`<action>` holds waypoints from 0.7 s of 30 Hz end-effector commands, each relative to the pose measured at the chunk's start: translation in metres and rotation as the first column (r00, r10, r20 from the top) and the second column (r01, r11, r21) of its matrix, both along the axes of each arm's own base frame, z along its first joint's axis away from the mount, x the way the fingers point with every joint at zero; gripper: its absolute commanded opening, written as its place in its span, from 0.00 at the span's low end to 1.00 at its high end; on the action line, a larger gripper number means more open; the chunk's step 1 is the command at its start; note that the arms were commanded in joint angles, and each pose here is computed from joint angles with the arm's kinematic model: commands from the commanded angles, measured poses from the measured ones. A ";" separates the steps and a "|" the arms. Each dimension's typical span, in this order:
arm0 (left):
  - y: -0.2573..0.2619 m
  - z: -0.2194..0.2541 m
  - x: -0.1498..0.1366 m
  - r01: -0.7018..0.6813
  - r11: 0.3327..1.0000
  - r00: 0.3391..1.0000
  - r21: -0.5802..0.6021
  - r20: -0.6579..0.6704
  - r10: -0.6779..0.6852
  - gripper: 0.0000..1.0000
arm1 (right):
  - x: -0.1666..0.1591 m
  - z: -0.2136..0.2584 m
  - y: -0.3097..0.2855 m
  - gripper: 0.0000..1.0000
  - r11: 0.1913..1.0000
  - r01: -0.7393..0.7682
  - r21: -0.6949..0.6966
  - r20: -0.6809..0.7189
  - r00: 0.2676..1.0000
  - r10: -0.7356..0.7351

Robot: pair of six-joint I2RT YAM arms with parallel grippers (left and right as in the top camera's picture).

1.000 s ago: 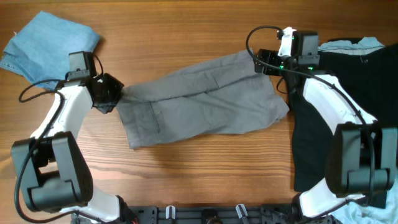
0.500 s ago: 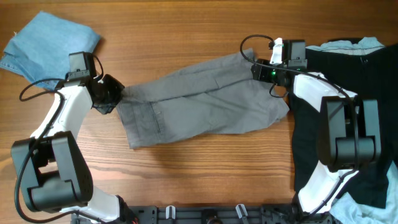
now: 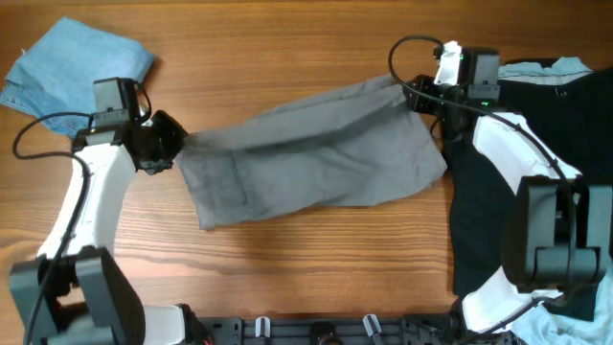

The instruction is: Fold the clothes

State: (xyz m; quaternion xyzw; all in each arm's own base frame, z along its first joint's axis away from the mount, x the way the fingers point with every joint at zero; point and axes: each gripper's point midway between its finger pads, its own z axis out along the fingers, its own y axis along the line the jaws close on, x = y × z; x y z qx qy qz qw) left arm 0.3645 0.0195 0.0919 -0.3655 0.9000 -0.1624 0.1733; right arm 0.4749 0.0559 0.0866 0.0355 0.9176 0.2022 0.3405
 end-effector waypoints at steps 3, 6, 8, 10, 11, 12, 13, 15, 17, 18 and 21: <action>0.002 0.007 -0.003 0.025 0.999 0.999 0.031 0.022 -0.026 0.04 | -0.003 0.010 -0.005 0.45 1.000 0.011 -0.004 -0.002 1.000 -0.011; 0.002 0.007 -0.003 0.026 0.999 0.999 0.032 0.022 -0.026 0.04 | -0.008 0.000 -0.009 0.67 0.999 0.028 -0.023 -0.042 0.999 -0.029; 0.002 0.007 -0.003 0.026 0.999 0.999 0.032 0.021 -0.026 0.04 | -0.011 -0.016 -0.013 0.70 0.998 0.046 -0.043 -0.087 0.995 -0.049; 0.003 0.007 -0.003 0.025 0.999 0.999 0.033 0.021 -0.026 0.04 | -0.018 -0.039 -0.012 0.70 0.997 0.069 -0.024 -0.164 0.984 -0.072; 0.003 0.007 -0.003 0.024 0.999 0.999 0.035 0.021 -0.025 0.04 | -0.020 -0.046 -0.010 0.70 0.997 0.083 -0.003 -0.193 0.978 -0.082; 0.003 0.007 -0.003 0.024 0.999 0.999 0.035 0.021 -0.025 0.04 | -0.020 -0.051 -0.009 0.70 0.995 0.095 0.012 -0.209 0.974 -0.091; 0.003 0.007 -0.003 0.023 0.999 0.999 0.037 0.021 -0.024 0.04 | -0.019 -0.053 -0.009 0.70 0.993 0.113 0.022 -0.217 0.971 -0.105; 0.004 0.007 -0.003 0.023 0.999 1.000 0.038 0.021 -0.023 0.04 | -0.019 -0.055 -0.009 0.70 0.987 0.155 0.045 -0.238 0.961 -0.140; 0.005 0.007 -0.003 0.020 0.999 1.000 0.044 0.020 -0.021 0.04 | -0.018 -0.054 -0.010 0.67 0.975 0.207 0.075 -0.257 0.949 -0.182; 0.005 0.006 -0.003 0.020 0.999 1.000 0.045 0.019 -0.020 0.04 | -0.016 -0.054 -0.011 0.58 0.971 0.224 0.078 -0.256 0.946 -0.198; 0.005 0.006 -0.003 0.020 0.999 1.000 0.045 0.019 -0.020 0.04 | -0.012 -0.051 -0.011 0.35 0.966 0.242 0.092 -0.245 0.946 -0.214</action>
